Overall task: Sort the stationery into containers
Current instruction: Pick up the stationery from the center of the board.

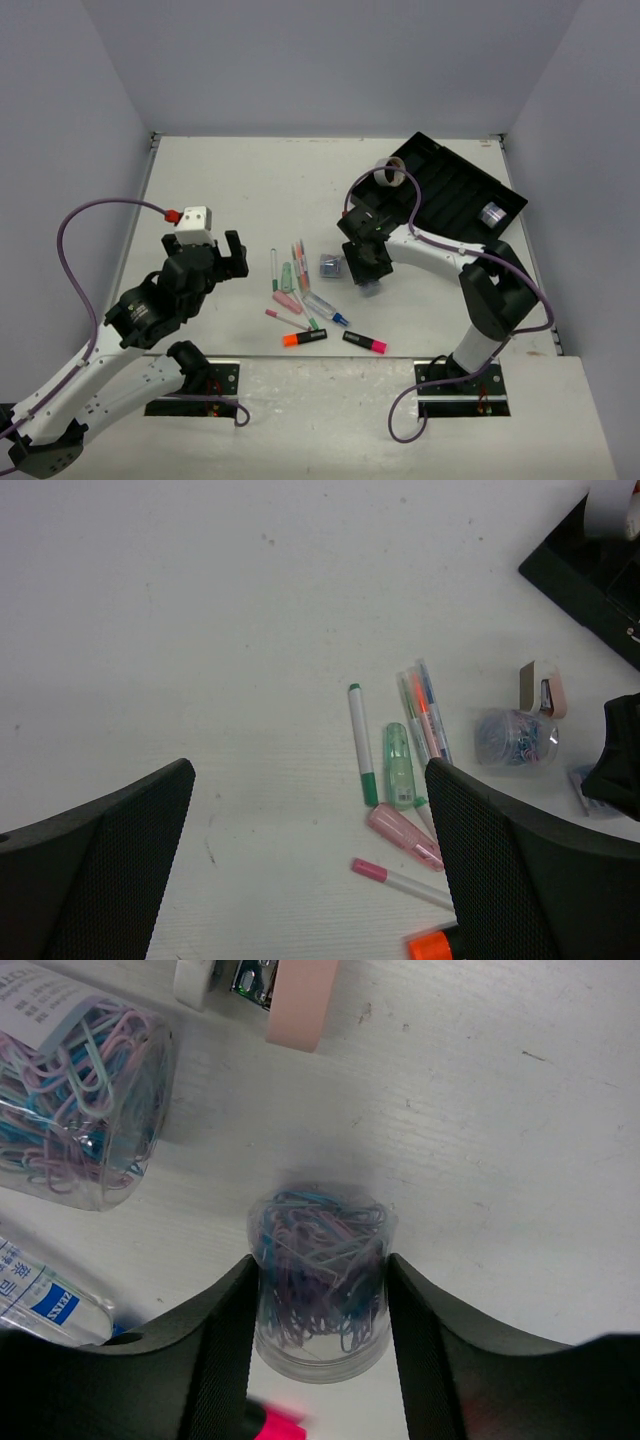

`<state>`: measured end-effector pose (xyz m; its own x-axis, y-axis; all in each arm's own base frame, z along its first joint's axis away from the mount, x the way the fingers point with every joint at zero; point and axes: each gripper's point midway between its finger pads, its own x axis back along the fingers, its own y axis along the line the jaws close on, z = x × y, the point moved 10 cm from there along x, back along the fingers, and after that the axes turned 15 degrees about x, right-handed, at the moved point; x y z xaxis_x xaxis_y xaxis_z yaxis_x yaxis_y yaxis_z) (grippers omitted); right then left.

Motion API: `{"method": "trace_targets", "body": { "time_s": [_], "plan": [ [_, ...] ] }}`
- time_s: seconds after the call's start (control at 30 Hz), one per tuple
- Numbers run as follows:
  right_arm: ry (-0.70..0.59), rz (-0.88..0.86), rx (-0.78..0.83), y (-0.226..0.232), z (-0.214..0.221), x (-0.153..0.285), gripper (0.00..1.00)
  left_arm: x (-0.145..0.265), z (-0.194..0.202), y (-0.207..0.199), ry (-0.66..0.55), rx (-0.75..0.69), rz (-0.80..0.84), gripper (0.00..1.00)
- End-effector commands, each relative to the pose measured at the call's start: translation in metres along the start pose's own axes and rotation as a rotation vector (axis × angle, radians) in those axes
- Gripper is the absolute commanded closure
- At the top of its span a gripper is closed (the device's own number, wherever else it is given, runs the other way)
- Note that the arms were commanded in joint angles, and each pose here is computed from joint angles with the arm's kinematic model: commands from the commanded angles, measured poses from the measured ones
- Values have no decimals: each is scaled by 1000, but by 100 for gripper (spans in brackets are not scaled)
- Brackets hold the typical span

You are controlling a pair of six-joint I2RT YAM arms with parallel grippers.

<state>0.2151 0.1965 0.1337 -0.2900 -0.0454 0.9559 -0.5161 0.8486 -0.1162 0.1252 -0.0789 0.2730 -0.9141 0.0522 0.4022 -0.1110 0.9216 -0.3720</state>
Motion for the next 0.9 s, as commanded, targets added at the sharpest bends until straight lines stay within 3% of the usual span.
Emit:
{"method": "trace_targets", "body": {
  "time_s": [0.0,0.13,0.5,0.87],
  "plan": [
    [27,-2,-16,2,6,2,57,-1,-4,0,-32,5,-11,0],
    [10,-8,-20,2,4,7,71,1,-5,1,-39,11,-8,0],
    [-147,50,-147,-31,-9,57,73,3,-6,2,-45,19,-1,0],
    [-351,287,-760,-195,9,99,72,11,-10,4,-67,41,45,0]
  ]
}}
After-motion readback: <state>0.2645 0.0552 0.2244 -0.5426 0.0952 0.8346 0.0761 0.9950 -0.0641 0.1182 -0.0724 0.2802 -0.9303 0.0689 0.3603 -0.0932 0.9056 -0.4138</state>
